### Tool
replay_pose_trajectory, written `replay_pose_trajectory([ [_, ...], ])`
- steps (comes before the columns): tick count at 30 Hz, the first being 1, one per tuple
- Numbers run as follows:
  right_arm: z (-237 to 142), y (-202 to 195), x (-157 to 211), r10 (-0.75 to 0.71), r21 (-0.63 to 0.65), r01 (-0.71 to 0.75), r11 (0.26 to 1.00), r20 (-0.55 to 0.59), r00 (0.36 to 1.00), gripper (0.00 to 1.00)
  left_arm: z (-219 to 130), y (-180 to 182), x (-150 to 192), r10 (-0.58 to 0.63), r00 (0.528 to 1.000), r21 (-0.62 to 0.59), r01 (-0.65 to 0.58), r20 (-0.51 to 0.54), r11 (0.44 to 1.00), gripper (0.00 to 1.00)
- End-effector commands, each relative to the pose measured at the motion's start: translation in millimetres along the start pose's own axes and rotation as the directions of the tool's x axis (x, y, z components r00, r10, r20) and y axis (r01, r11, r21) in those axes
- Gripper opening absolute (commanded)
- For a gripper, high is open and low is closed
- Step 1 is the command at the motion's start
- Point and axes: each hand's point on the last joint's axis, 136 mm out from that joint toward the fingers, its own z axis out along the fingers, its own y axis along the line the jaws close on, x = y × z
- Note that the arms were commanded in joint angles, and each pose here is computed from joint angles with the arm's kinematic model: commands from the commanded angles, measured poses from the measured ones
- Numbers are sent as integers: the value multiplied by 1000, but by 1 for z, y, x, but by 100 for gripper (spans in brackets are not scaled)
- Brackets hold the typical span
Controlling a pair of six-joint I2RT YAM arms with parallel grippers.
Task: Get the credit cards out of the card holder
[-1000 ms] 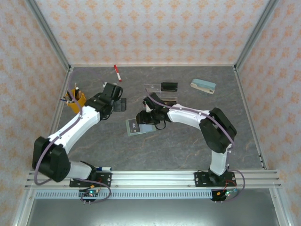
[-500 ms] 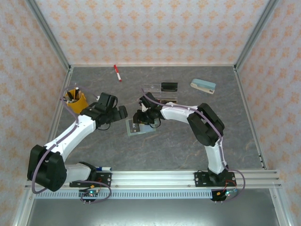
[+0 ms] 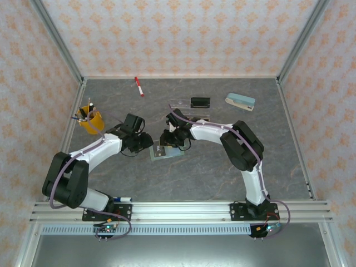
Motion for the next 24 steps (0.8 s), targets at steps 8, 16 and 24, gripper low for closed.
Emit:
replay_pose_trajectory([
  [8, 7, -9, 1, 17, 14, -16, 1000, -29, 999, 28, 30, -2, 8, -24, 997, 34, 27, -71, 999, 9],
  [16, 9, -8, 6, 10, 0, -10, 1000, -53, 999, 26, 48, 21, 19, -36, 993, -51, 31, -113, 998, 3],
  [24, 8, 2, 9, -3, -59, -2, 998, -82, 997, 22, 53, 43, 28, -35, 992, -128, 20, -123, 992, 0],
])
